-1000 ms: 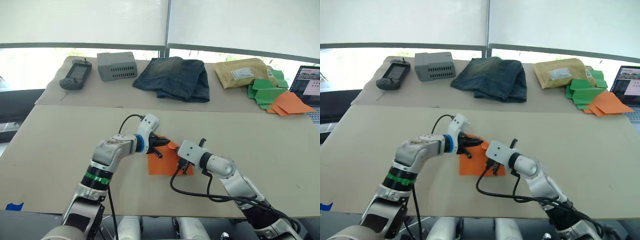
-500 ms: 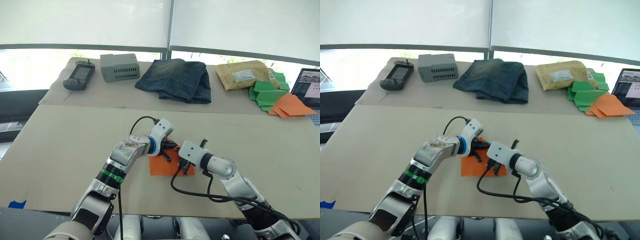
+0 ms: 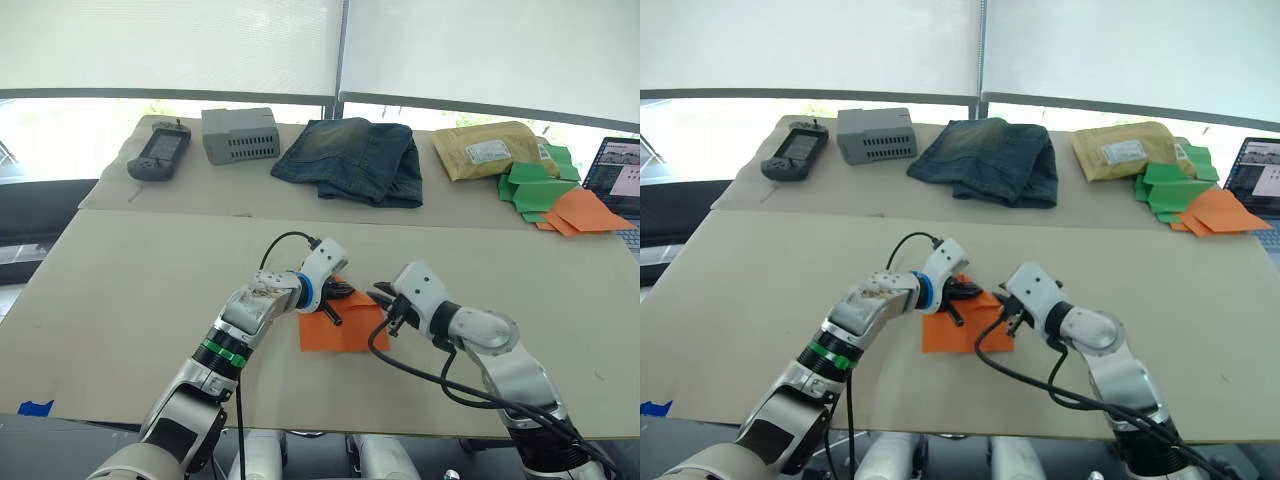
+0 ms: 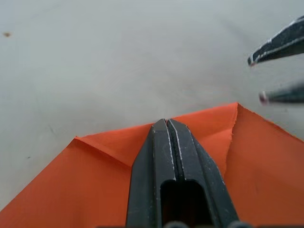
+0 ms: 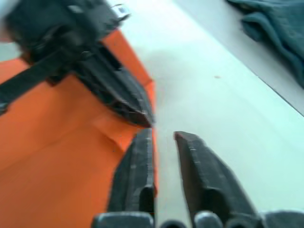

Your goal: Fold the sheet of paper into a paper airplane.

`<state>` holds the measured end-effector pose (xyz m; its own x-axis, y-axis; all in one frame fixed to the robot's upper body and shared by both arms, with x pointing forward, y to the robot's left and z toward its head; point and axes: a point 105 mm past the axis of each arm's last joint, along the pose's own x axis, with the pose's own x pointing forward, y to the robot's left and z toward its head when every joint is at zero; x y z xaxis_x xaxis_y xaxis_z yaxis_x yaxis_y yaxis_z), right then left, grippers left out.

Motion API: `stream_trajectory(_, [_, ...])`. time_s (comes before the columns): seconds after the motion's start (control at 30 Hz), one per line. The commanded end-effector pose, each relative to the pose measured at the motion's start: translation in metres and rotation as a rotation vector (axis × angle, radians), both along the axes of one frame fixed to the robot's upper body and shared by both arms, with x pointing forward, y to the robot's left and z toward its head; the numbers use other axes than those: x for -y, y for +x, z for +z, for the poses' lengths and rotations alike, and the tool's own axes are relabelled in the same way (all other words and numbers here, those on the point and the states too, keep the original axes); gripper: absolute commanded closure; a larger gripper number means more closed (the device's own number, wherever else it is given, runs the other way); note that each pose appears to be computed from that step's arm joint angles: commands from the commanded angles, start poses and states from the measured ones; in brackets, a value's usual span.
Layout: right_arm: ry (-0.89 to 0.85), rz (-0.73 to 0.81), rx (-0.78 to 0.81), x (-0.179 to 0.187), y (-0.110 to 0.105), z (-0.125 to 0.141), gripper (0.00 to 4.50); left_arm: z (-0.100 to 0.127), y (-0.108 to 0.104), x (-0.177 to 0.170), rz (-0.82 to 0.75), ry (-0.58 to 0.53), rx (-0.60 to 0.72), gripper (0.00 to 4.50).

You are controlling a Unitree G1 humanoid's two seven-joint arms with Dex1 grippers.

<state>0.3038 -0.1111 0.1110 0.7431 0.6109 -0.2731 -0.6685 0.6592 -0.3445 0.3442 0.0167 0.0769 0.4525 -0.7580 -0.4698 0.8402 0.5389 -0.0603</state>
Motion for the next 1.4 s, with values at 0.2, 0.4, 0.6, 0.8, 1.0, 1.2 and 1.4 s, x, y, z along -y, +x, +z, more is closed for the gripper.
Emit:
stream_trajectory(0.2, [0.098, -0.13, -0.065, -0.006, 0.018, -0.012, 4.46, -0.003, 0.002, -0.008, 0.014, 0.019, 0.022, 4.5])
stream_trajectory(0.4, [0.132, -0.139, -0.14, -0.015, 0.014, -0.029, 4.46, -0.003, 0.004, -0.012, 0.026, 0.014, 0.02, 4.5])
stream_trajectory(0.6, [0.1, -0.151, -0.172, -0.009, 0.008, -0.041, 4.46, -0.011, 0.002, -0.005, 0.006, 0.033, 0.0, 4.5])
stream_trajectory(0.8, [0.059, -0.213, -0.219, 0.011, 0.0, -0.054, 4.46, -0.012, 0.004, -0.004, 0.007, 0.035, -0.001, 4.5])
stream_trajectory(1.0, [0.072, -0.286, -0.264, 0.033, -0.013, -0.061, 4.46, -0.014, 0.003, -0.005, 0.001, 0.039, -0.006, 4.5])
stream_trajectory(1.2, [0.063, -0.302, -0.22, 0.046, -0.016, -0.049, 4.46, -0.014, 0.005, -0.005, 0.005, 0.037, -0.001, 4.5])
stream_trajectory(1.4, [0.123, -0.216, -0.075, 0.024, 0.001, -0.006, 4.46, -0.013, 0.004, -0.005, 0.005, 0.034, -0.002, 4.5])
